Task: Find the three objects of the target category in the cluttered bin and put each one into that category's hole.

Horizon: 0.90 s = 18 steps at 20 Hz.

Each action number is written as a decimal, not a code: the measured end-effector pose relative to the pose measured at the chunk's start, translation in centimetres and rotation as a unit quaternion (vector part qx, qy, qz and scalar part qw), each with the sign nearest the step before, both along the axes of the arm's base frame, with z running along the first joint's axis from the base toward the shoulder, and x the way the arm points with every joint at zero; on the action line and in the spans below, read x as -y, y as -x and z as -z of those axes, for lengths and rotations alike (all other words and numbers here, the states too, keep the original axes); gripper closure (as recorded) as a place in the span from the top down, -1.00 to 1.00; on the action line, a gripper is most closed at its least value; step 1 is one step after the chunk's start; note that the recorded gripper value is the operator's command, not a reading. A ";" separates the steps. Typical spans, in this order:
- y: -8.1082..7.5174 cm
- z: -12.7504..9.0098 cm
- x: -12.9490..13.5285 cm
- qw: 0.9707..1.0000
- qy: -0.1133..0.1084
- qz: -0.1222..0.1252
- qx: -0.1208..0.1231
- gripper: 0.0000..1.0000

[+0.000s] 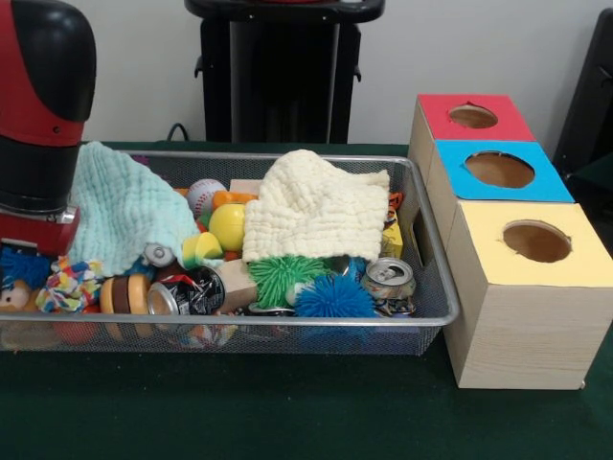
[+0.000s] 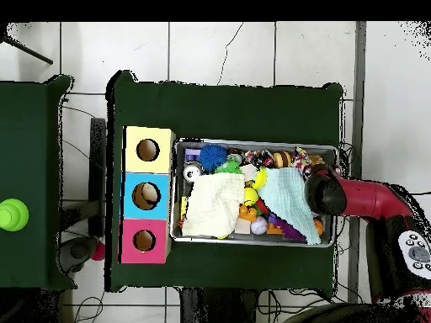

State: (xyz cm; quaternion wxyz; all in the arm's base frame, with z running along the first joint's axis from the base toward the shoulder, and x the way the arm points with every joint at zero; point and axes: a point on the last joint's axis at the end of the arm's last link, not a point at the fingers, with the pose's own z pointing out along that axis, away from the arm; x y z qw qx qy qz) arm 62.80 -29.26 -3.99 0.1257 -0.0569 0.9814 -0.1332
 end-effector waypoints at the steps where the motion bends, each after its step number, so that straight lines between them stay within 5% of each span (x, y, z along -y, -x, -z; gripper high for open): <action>1: 0.1 0.1 0.0 1.000 -0.001 0.001 0.000 1.00; 18: -0.5 0.2 0.9 0.999 -0.028 0.019 0.020 1.00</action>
